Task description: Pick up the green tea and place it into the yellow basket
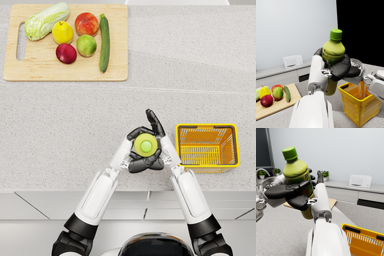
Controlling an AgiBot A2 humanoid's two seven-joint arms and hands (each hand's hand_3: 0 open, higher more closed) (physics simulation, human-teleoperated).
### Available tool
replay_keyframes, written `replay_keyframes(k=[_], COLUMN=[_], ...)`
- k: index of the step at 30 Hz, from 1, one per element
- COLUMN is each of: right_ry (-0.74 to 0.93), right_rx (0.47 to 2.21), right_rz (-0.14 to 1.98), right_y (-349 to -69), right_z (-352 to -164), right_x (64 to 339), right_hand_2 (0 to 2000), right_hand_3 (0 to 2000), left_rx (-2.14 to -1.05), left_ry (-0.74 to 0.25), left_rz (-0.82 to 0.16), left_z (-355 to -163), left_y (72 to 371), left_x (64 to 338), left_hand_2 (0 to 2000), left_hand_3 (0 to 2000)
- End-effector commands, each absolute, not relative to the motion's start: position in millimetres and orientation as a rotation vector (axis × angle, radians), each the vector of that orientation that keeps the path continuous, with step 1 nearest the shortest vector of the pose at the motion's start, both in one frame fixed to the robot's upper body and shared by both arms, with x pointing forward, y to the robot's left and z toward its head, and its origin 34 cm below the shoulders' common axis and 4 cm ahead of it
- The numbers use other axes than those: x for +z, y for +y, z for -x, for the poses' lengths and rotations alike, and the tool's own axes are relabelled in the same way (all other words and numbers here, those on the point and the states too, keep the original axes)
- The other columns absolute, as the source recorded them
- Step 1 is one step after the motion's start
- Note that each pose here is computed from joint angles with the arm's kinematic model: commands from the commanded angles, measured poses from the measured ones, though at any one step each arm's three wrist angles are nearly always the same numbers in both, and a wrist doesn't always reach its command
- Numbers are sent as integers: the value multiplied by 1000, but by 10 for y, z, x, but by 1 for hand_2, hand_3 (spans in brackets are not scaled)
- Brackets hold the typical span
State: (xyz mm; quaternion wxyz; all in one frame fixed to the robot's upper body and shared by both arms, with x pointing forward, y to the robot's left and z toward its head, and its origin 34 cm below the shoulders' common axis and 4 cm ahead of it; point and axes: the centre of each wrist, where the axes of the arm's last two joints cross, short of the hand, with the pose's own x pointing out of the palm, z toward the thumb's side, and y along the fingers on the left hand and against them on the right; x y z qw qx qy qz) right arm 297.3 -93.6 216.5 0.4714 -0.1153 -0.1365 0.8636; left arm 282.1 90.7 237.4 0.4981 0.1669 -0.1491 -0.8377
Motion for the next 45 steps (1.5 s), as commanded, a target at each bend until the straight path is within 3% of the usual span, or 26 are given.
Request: replay_keyframes(k=[1,4,5,6,7,11,14,17,19,24,27,35,36,37,38,41,45], right_ry=[-360,-338,-332,-331,-332,-336,-473,-514,-540,-552,-526,-194,-165,-155,-160,-411,-573], right_rx=[2210,2257,2277,2282,2278,2304,2126,2005,1921,1822,1725,1690,1745,1746,1723,1559,1437], right_rz=[343,374,386,397,402,444,478,483,488,487,427,54,53,43,41,230,410], right_y=[-789,-791,-772,-773,-783,-784,-1174,-1552,-1821,-2173,-2465,-2805,-2785,-2755,-2705,-2485,-2528], right_z=[-2953,-2963,-2962,-2963,-2973,-2915,-2973,-2935,-2894,-2785,-2821,-2970,-2968,-2977,-2957,-2887,-2858], right_x=[2289,2287,2286,2286,2296,2355,2666,2703,2718,2684,2566,2244,2203,2203,2233,2473,2888], right_hand_2=[2000,2000,2000,2000,2000,2000,2000,2000,2000,2000,2000,2000,639,0,0,0,0], right_hand_3=[980,1960,2000,2000,2000,2000,2000,2000,2000,2000,2000,2000,1673,1347,1020,40,0], left_rx=[-2117,-2093,-2084,-2078,-2061,-2032,-1839,-1687,-1616,-1601,-1607,-1612,-1619,-1622,-1624,-1610,-1543], left_ry=[-378,-378,-377,-366,-375,-309,-391,-442,-423,-405,-408,-405,-407,-405,-410,-454,-543], left_rz=[-451,-463,-465,-470,-475,-478,-501,-494,-451,-420,-414,-390,-392,-387,-390,-414,-471], left_z=[-2655,-2646,-2667,-2647,-2638,-2682,-2741,-2866,-2938,-2906,-2925,-2933,-2923,-2932,-2922,-2966,-3097], left_y=[697,709,719,760,780,1082,1596,2003,2174,2204,2173,2142,2122,2111,2101,2100,2219], left_x=[2412,2421,2431,2410,2431,2329,2558,2706,2647,2547,2547,2497,2497,2487,2497,2640,3008], left_hand_2=[2000,2000,2000,639,0,0,0,0,0,0,0,0,0,0,0,0,0], left_hand_3=[2000,2000,2000,1673,1347,40,0,0,0,0,0,0,0,0,0,0,0])
